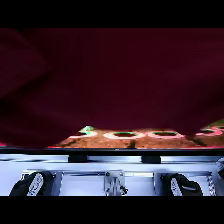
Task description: Fold the shirts.
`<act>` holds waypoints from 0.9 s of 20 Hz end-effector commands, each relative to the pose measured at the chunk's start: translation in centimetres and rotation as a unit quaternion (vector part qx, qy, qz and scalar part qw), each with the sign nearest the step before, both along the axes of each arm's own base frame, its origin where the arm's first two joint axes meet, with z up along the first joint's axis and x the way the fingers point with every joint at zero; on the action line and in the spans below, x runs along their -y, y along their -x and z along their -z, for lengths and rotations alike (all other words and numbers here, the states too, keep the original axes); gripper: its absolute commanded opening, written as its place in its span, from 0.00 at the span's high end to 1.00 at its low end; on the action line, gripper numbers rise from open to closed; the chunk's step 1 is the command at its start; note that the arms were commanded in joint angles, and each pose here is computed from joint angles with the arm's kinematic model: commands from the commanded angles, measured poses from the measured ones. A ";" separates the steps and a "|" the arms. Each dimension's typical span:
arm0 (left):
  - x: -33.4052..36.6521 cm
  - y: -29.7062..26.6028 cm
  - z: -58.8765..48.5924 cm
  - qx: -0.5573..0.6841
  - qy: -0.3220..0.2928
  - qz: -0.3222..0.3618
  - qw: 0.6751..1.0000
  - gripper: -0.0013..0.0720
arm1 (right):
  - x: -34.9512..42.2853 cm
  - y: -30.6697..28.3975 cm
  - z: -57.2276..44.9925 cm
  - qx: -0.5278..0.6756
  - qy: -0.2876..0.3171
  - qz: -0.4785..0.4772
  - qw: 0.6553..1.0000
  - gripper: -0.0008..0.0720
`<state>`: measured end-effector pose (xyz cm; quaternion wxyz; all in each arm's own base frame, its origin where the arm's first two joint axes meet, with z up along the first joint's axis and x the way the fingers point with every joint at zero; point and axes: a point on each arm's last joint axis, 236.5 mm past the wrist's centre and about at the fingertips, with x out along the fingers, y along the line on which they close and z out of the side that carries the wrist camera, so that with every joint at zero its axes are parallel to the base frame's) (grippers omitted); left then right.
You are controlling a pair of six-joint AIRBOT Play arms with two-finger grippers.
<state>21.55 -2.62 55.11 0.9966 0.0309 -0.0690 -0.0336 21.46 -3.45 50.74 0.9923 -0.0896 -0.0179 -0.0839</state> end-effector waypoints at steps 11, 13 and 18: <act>-4.4 -16.7 34.8 -0.380 0.171 0.047 0.908 0.94 | -0.2 -22.4 36.2 -0.365 -0.291 -0.035 0.884 0.88; -4.3 -20.7 35.9 -0.357 0.182 0.042 0.915 0.94 | -0.6 -26.8 37.6 -0.319 -0.360 -0.046 0.875 0.88; -1.9 -27.5 41.9 -0.365 0.243 0.051 0.897 0.94 | 1.0 -31.1 44.2 -0.316 -0.422 -0.006 0.850 0.88</act>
